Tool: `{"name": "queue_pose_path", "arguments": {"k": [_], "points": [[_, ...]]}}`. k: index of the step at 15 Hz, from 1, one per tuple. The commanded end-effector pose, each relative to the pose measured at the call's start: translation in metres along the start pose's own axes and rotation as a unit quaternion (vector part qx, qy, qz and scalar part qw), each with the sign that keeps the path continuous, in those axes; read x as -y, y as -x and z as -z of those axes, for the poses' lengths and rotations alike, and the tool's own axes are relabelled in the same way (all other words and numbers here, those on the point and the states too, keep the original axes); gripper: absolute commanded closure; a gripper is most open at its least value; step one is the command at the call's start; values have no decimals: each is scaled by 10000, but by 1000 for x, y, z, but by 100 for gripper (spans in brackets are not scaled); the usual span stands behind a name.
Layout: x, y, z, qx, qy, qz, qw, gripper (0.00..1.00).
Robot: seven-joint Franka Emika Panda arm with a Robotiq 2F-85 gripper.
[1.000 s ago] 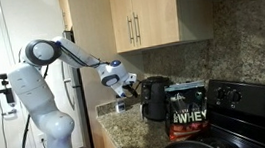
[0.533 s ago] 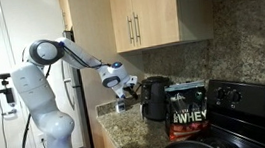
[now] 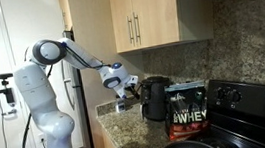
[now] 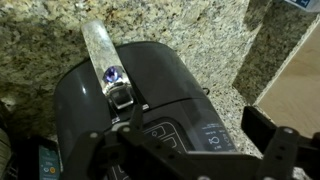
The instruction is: Turn on the air fryer
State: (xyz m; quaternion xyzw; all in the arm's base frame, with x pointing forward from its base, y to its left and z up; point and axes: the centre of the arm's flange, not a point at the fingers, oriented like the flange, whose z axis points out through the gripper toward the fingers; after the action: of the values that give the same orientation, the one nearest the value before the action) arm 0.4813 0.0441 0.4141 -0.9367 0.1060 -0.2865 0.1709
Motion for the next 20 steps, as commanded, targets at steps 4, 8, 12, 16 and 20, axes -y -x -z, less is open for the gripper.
{"name": "queue_pose_path", "arguments": {"k": [4, 8, 12, 16, 20], "points": [[15, -4, -24, -232, -227, -130, 9994, 0], [23, -2, -11, -132, -206, -149, 9996, 0], [20, -7, -24, -270, -130, -198, 9994, 0], [20, -13, -20, -570, -129, -296, 9979, 0], [22, -9, -8, -413, -148, -253, 9987, 0]]}}
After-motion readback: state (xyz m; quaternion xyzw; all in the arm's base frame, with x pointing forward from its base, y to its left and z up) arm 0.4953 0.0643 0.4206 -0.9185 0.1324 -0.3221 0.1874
